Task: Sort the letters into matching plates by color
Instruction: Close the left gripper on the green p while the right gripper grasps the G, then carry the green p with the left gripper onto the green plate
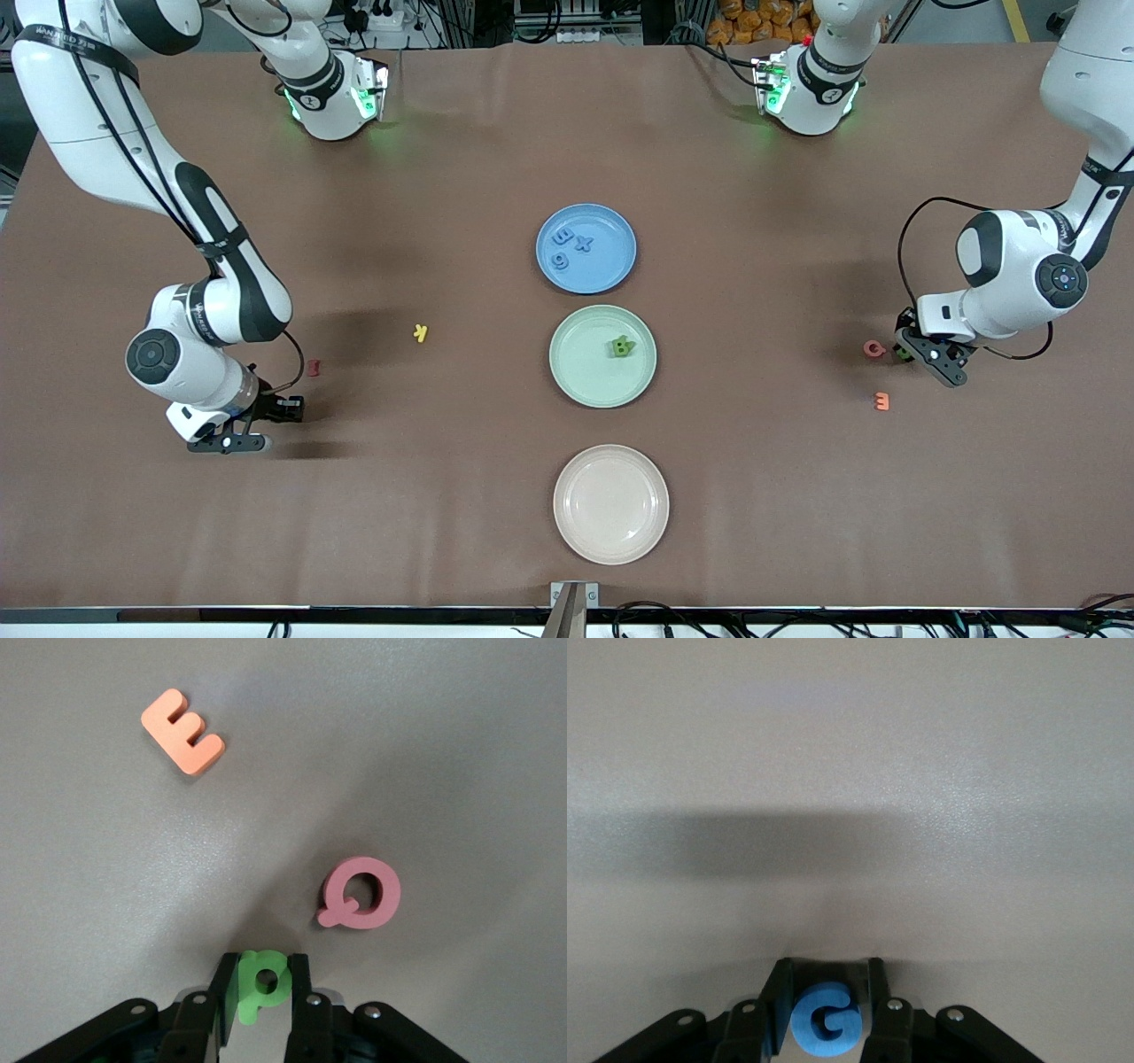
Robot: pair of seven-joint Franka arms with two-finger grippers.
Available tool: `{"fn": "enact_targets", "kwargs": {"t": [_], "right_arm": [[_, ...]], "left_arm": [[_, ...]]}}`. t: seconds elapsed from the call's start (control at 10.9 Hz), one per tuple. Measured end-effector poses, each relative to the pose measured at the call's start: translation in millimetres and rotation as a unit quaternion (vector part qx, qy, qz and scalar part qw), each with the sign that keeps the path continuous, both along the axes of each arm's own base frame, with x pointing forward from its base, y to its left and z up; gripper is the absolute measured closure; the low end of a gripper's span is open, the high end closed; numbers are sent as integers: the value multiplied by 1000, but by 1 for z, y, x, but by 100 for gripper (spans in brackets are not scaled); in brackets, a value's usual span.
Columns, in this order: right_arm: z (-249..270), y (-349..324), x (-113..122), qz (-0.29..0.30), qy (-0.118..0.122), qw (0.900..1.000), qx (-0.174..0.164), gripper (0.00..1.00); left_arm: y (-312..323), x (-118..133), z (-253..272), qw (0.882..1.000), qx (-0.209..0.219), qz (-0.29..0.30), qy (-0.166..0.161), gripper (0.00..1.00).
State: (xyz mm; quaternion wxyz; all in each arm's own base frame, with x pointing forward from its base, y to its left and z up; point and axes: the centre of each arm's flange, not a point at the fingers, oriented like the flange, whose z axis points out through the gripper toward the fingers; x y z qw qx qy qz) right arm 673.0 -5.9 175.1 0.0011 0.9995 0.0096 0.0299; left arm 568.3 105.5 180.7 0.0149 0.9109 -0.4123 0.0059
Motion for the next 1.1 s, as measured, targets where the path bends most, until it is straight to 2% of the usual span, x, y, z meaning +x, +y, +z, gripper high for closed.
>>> {"fn": "enact_targets", "kwargs": {"t": [0.28, 0.64, 0.74, 0.83, 1.01, 1.1], "right_arm": [[1, 1, 1, 1, -2, 1000, 0, 72], [1, 1, 1, 1, -2, 1000, 0, 78], [1, 1, 1, 1, -2, 1000, 0, 78], [1, 2, 0, 2, -2, 1000, 1, 71], [-1, 3, -1, 2, -1, 1000, 1, 50], [-1, 3, -1, 2, -1, 1000, 1, 50]], "left_arm": [[-2, 8, 8, 1000, 1, -1, -13, 72], [-42, 37, 51, 998, -2, 17, -56, 72], [-59, 42, 59, 998, -7, 26, -61, 72], [-83, 45, 64, 997, -13, 40, -59, 72], [-142, 48, 78, 997, -16, 71, -37, 72], [-173, 50, 90, 996, -9, 85, -24, 72]]}}
